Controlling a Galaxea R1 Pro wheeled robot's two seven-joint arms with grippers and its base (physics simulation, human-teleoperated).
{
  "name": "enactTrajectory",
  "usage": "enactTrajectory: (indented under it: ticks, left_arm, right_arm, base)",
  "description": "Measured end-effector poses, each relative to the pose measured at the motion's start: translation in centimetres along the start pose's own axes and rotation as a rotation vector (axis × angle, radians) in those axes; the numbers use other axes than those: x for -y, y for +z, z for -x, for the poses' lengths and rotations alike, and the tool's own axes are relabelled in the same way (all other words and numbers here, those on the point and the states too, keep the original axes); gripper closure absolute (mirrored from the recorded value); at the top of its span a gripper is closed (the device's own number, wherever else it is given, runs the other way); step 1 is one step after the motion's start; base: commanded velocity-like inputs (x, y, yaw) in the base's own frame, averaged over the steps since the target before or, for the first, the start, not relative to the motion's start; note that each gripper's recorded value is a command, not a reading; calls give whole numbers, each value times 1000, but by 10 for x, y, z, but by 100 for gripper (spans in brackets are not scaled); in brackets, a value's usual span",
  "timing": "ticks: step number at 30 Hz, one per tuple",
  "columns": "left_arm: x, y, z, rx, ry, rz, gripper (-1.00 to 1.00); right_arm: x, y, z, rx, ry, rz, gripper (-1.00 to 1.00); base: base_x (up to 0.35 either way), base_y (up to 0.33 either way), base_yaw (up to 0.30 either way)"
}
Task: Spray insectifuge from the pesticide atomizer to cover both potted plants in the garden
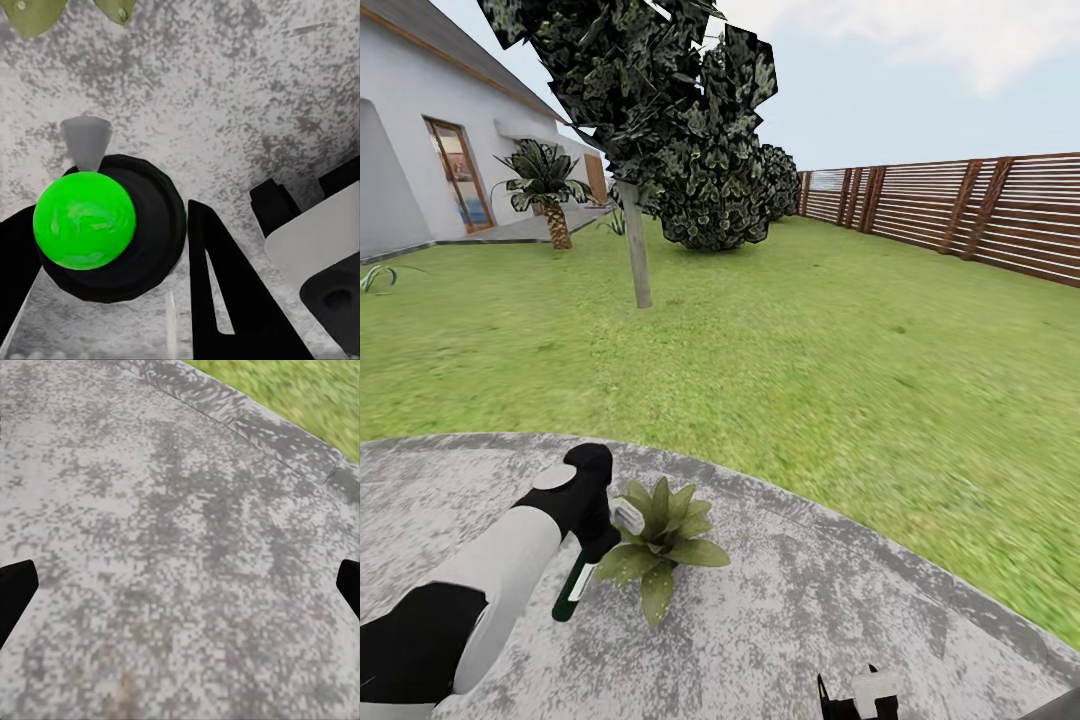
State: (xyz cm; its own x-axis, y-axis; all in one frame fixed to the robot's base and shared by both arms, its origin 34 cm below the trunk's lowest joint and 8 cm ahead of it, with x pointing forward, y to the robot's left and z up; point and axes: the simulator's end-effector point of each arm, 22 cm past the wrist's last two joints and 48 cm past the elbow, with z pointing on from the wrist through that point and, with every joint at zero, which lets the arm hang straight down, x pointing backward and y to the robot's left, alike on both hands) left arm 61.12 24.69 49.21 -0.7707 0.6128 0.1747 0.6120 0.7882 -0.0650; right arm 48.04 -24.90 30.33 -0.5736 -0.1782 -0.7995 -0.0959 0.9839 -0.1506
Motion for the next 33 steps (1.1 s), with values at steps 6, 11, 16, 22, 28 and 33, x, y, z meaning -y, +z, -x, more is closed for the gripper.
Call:
enactTrajectory:
  ticks: [6,11,16,22,28,33]
  left_arm:
    - [4,5,-3,-4,-1,-14,100]
    - [5,5,-3,-2,-1,-18,100]
    - [6,5,-2,-1,0,-21,100]
    - [10,2,4,4,11,-17,100]
    - [42,-6,32,32,70,-29,100]
    - [49,-7,36,35,80,-32,100]
  right_arm:
    - [2,0,0,-1,0,-5,-100]
    - [14,0,-2,-3,-10,-19,-100]
    - [15,0,-2,-2,-10,-19,-100]
    - [14,0,-2,-2,-10,-19,-100]
    - [14,0,-2,-2,-10,-19,-100]
    - [14,0,-2,-3,-10,-19,-100]
  base:
    - [0,0,0]
    - [135,97,0]
    - [197,142,0]
    - [15,11,0]
    - [0,0,0]
    - [0,0,0]
